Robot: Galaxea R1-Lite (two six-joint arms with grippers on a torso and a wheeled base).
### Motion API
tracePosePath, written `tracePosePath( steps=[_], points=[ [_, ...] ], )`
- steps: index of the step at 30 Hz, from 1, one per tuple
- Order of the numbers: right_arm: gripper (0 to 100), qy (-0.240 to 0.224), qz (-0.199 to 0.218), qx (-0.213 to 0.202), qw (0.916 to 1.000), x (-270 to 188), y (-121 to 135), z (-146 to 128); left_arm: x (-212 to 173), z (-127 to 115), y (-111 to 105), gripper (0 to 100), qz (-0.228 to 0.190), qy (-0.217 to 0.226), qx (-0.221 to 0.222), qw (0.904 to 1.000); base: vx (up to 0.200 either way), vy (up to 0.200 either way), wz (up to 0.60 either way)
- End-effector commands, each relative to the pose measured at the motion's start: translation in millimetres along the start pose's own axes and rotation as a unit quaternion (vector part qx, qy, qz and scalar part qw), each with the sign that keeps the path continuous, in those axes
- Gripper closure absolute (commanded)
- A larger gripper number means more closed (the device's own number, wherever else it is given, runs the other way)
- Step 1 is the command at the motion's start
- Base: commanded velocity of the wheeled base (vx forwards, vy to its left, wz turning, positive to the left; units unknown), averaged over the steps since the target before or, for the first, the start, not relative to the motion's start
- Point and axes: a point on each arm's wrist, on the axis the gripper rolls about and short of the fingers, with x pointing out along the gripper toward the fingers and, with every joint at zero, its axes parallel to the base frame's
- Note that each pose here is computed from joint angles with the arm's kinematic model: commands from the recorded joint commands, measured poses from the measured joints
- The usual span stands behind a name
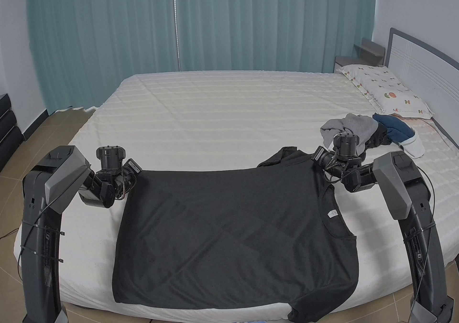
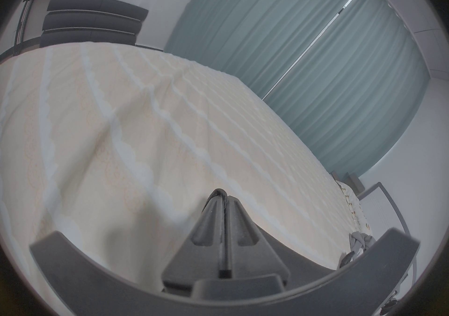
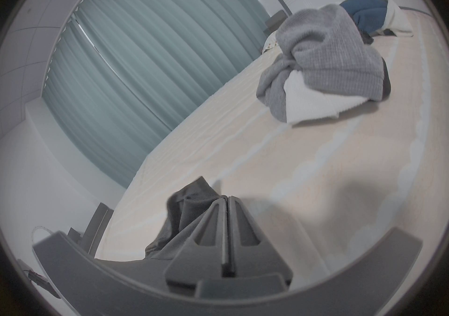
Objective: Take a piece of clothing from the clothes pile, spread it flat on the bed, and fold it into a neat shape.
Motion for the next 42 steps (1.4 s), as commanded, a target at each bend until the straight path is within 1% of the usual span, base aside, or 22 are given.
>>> tracePosePath(
  steps=[1, 2, 3, 4, 6, 13, 19, 21, 23, 27, 28, 31, 36, 37, 39, 40, 42],
  points=[
    [100, -0.017, -0.006, 0.001, 0.9998, 4.0, -3.3, 2.0, 3.9, 9.1, -6.3, 100, -0.002, -0.028, -0.007, 0.9996, 0.000, 0.000, 0.00],
    [100, -0.019, -0.015, 0.001, 0.9997, 5.2, -6.2, -0.9, 4.2, 10.5, -7.5, 100, -0.002, -0.033, -0.012, 0.9994, 0.000, 0.000, 0.00],
    [100, -0.019, -0.015, 0.001, 0.9997, 5.2, -6.2, -0.9, 4.2, 10.5, -7.5, 100, -0.002, -0.033, -0.012, 0.9994, 0.000, 0.000, 0.00],
    [100, -0.025, -0.024, 0.000, 0.9994, 6.1, -8.4, -2.8, 4.6, 12.9, -8.8, 100, -0.005, -0.037, -0.024, 0.9990, 0.000, 0.000, 0.00],
    [100, -0.029, -0.022, 0.001, 0.9993, 6.1, -7.9, -2.2, 4.9, 14.1, -10.0, 100, -0.008, -0.038, -0.035, 0.9986, 0.000, 0.000, 0.00],
    [100, -0.056, -0.007, -0.004, 0.9984, 5.2, -3.9, 4.4, 13.6, 9.7, -6.7, 100, -0.008, -0.039, -0.034, 0.9986, 0.000, 0.000, 0.00],
    [100, -0.056, 0.002, -0.008, 0.9984, 4.3, -0.6, 6.7, 19.4, 5.4, -3.2, 100, -0.005, -0.037, -0.034, 0.9987, 0.000, 0.000, 0.00],
    [100, -0.066, 0.016, -0.014, 0.9976, 1.3, 6.5, 14.8, 19.4, 5.0, -2.8, 100, -0.004, -0.036, -0.033, 0.9988, 0.000, 0.000, 0.00],
    [100, -0.066, 0.018, -0.015, 0.9975, 0.8, 7.6, 16.0, 19.3, 4.8, -2.6, 100, -0.004, -0.036, -0.033, 0.9988, 0.000, 0.000, 0.00],
    [100, -0.059, 0.009, -0.015, 0.9981, 3.9, -2.8, 10.3, 19.2, 4.5, -2.3, 100, -0.004, -0.035, -0.033, 0.9988, 0.000, 0.000, 0.00],
    [100, -0.053, 0.002, -0.014, 0.9985, 6.4, -10.0, 4.2, 19.1, 3.8, -1.5, 100, -0.002, -0.034, -0.033, 0.9989, 0.000, 0.000, 0.00],
    [100, -0.049, -0.004, -0.021, 0.9986, 8.5, -16.5, -0.9, 19.1, 3.8, -1.5, 100, -0.002, -0.034, -0.033, 0.9989, 0.000, 0.000, 0.00],
    [100, -0.041, -0.006, -0.023, 0.9989, 11.1, -19.6, -10.0, 18.9, 1.9, -1.8, 100, -0.001, -0.031, -0.032, 0.9990, 0.000, 0.000, 0.00],
    [100, -0.037, -0.007, -0.024, 0.9990, 11.8, -19.9, -13.1, 18.8, 1.4, -1.4, 0, 0.000, -0.030, -0.032, 0.9990, 0.000, 0.000, 0.00],
    [100, -0.035, -0.006, -0.024, 0.9991, 12.6, -20.1, -16.0, 18.8, 0.7, -1.7, 0, 0.001, -0.028, -0.032, 0.9991, 0.000, 0.000, 0.00],
    [0, -0.036, -0.006, -0.024, 0.9991, 12.6, -20.0, -15.9, 18.8, 0.8, -1.8, 0, 0.000, -0.029, -0.032, 0.9991, 0.000, 0.000, 0.00],
    [0, -0.036, -0.006, -0.024, 0.9991, 12.4, -18.9, -15.9, 18.7, 0.5, -1.5, 0, 0.001, -0.028, -0.032, 0.9991, 0.000, 0.000, 0.00]
  ],
)
